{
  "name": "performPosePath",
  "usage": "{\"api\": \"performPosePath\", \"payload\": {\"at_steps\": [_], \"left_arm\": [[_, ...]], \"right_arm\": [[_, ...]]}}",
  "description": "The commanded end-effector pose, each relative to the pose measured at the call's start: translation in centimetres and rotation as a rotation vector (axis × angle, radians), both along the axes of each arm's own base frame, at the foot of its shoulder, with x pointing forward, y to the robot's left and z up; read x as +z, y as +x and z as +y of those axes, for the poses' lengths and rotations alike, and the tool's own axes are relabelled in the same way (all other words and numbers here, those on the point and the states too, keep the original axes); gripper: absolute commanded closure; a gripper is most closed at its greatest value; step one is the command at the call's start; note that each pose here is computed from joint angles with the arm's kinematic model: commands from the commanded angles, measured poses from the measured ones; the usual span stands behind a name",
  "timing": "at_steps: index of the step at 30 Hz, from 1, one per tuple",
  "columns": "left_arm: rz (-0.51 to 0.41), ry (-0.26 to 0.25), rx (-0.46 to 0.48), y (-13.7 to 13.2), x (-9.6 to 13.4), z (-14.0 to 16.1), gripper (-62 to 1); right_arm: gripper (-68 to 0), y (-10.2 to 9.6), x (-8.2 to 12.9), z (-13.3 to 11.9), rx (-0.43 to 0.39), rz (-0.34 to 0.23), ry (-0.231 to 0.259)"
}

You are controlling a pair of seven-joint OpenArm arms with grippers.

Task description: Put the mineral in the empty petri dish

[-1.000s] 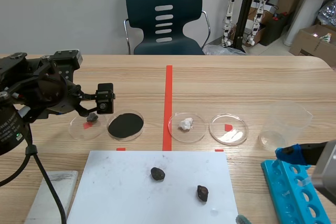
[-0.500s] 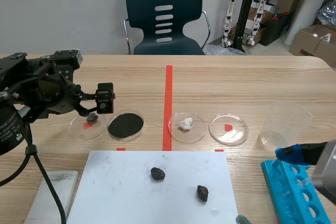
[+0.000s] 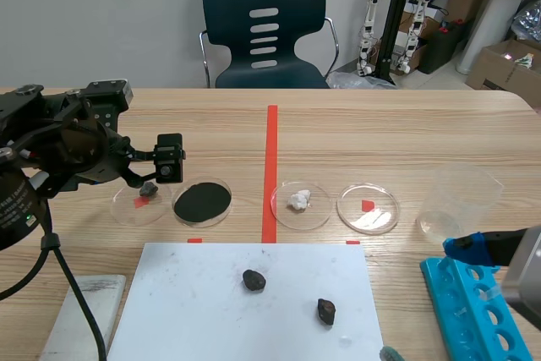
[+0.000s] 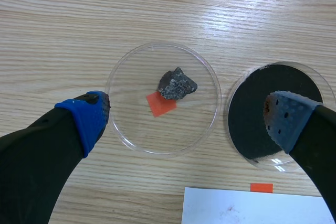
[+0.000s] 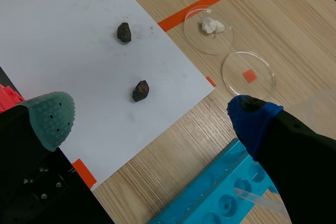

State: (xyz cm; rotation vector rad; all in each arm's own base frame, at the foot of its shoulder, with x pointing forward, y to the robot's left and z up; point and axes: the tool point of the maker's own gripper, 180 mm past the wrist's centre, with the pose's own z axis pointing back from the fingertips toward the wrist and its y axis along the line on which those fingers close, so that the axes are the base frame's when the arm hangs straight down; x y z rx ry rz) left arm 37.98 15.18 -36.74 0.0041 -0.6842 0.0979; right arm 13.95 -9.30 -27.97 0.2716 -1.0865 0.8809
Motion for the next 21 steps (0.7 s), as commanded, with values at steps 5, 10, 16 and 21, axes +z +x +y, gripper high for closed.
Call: {"api": "performPosePath", "payload": {"at_steps": [5,10,16,21], "left_arm": [[-0.024,0.009,0.004,0.66,0.70,0.48,-61.3],[-0.024,0.009,0.004,0.65,0.70,0.48,-61.3],[-0.020,0.008,0.004,0.61,0.66,0.47,-61.3],[-0.014,0.008,0.004,0.52,0.58,0.46,-61.3]], "right_arm": [[-60.8,0.26,0.90,0.38,0.002,-0.024,0.024],[-60.8,0.26,0.90,0.38,0.002,-0.024,0.024],[-60.8,0.26,0.90,0.38,0.002,-0.024,0.024],[-60.8,0.26,0.90,0.38,0.002,-0.024,0.024]]}}
